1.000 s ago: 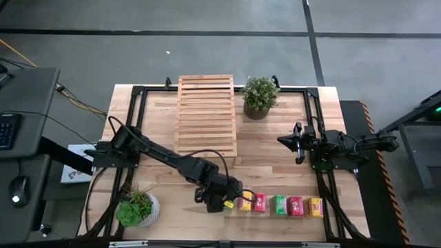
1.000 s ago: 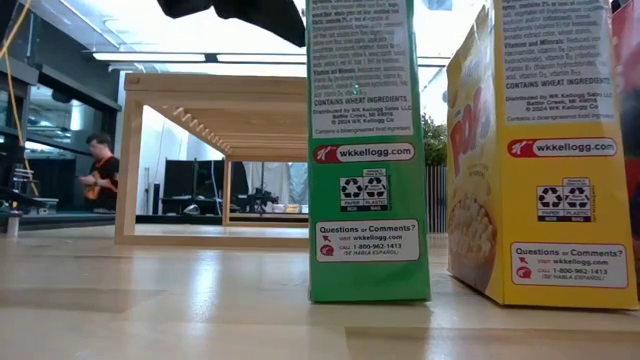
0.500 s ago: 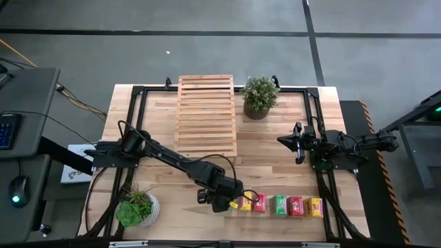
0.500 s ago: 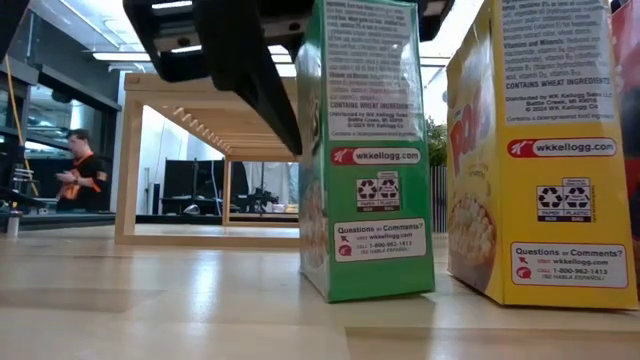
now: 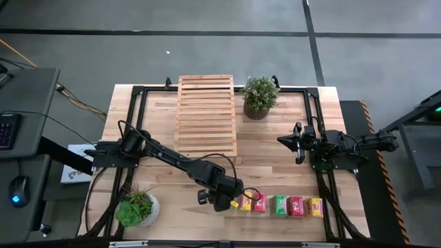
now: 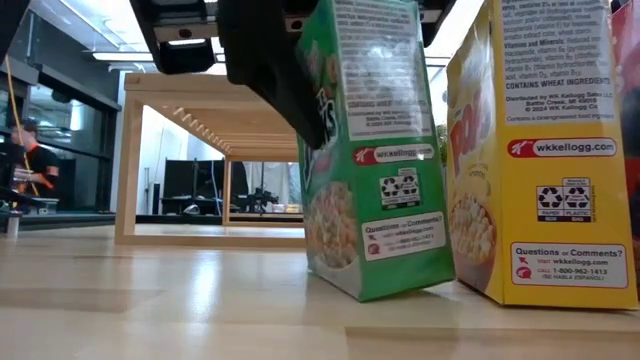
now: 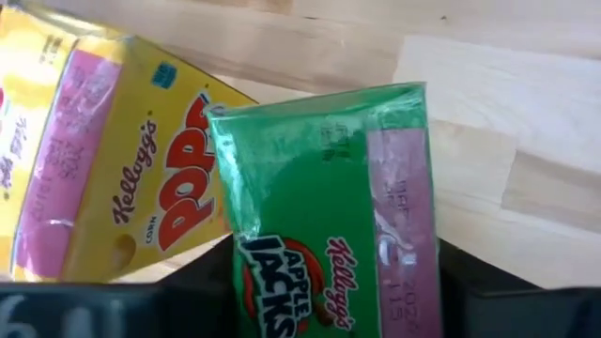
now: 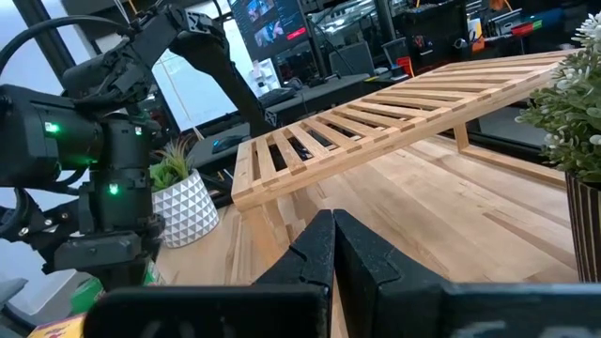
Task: Stack cereal on shelf
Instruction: Put the left green cereal box on the shelf
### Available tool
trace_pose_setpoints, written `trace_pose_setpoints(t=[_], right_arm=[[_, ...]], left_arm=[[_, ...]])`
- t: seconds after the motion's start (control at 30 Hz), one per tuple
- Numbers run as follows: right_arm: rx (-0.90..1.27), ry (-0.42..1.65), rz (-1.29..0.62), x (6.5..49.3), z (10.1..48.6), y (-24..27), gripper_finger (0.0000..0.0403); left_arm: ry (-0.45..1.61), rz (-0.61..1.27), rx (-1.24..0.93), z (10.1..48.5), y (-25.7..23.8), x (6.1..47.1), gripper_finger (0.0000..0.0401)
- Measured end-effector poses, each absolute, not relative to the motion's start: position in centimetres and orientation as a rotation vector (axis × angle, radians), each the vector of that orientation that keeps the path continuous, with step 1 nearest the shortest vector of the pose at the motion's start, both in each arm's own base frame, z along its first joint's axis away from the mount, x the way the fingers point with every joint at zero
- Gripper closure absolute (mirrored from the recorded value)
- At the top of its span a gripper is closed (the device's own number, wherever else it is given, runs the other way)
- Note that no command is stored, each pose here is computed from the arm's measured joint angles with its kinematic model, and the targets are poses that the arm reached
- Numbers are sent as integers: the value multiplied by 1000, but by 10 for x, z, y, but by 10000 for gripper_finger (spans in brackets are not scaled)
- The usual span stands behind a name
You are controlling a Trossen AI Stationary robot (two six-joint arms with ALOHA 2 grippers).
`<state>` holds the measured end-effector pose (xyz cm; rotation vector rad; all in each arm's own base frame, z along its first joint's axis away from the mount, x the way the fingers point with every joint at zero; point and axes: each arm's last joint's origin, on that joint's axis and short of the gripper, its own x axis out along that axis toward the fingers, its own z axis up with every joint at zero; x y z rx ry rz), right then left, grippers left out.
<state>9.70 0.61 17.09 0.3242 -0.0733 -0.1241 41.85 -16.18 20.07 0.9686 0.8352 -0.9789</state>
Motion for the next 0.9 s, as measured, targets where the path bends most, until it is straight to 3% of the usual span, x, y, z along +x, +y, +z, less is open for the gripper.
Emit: trace_pose_setpoints(t=[0.23, 0.47, 0.6, 0.73, 0.9], right_arm=[[324, -73, -124, 97, 171, 6, 402], [324, -73, -124, 97, 171, 6, 402], [324, -73, -124, 97, 171, 6, 402], [324, -74, -124, 97, 171, 6, 402], [324, -74, -124, 97, 171, 6, 402]], left_arm=[[860, -908, 884, 232, -155, 406, 252], [843, -642, 779, 329, -115, 356, 238], [719, -329, 779, 397, -81, 311, 237], [657, 148, 726, 443, -35, 269, 236], [637, 617, 342, 460, 46, 236, 236]])
